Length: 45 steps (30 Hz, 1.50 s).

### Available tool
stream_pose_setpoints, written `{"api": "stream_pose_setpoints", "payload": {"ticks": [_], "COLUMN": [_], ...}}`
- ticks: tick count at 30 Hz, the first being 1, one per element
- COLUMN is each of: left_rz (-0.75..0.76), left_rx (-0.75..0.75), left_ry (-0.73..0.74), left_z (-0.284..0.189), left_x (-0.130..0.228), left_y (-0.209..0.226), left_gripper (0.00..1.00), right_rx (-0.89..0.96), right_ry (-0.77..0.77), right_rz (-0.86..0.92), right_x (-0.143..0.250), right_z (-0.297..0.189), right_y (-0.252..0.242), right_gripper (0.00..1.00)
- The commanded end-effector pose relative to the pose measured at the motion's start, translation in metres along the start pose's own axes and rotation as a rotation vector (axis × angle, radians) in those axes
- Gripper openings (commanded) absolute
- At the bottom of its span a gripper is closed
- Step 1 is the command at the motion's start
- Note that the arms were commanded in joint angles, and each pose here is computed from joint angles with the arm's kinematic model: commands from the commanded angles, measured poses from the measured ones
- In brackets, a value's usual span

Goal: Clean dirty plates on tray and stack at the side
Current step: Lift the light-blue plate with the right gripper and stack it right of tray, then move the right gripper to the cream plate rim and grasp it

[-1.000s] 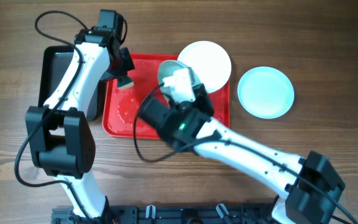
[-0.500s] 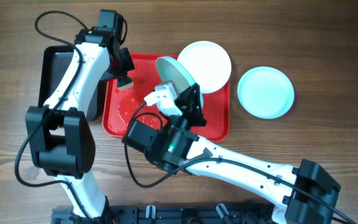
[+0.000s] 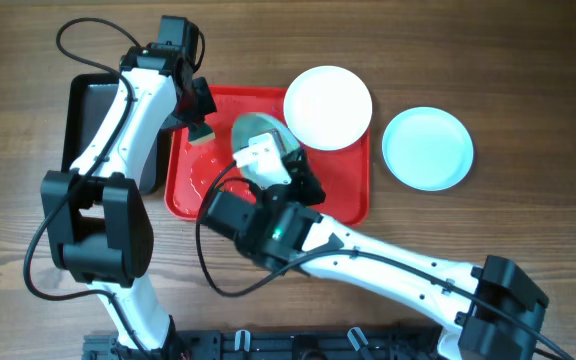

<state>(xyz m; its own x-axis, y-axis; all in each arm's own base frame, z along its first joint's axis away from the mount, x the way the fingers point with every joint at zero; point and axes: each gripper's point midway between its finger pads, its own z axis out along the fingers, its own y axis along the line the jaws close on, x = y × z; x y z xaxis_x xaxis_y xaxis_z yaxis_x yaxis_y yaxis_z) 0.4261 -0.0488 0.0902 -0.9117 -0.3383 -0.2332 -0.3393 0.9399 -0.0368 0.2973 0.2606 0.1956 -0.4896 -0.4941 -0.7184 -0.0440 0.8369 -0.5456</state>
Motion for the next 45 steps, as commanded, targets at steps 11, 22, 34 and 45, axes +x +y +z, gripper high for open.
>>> {"api": "stream_pose_setpoints", "payload": {"ticks": [11, 22, 34, 45], "left_rz": [0.016, 0.016, 0.016, 0.017], "left_rx": [0.009, 0.010, 0.010, 0.010], "left_ry": [0.006, 0.006, 0.006, 0.006], "left_z": [0.002, 0.002, 0.002, 0.002], "left_x": [-0.001, -0.001, -0.001, -0.001], "left_y": [-0.003, -0.003, -0.003, -0.003], "left_gripper": [0.04, 0.04, 0.04, 0.04], "right_rx": [-0.434, -0.146, -0.079, -0.355], "right_ry": [0.414, 0.757, 0.970, 0.833], "right_rz": [0.600, 0.912, 0.967, 0.982], "right_x": [0.020, 0.167, 0.262, 0.209], "right_z": [0.063, 0.142, 0.179, 0.188], "right_y": [-0.101, -0.229, -0.212, -0.197], "right_gripper": [0.04, 0.04, 0.05, 0.33]}}
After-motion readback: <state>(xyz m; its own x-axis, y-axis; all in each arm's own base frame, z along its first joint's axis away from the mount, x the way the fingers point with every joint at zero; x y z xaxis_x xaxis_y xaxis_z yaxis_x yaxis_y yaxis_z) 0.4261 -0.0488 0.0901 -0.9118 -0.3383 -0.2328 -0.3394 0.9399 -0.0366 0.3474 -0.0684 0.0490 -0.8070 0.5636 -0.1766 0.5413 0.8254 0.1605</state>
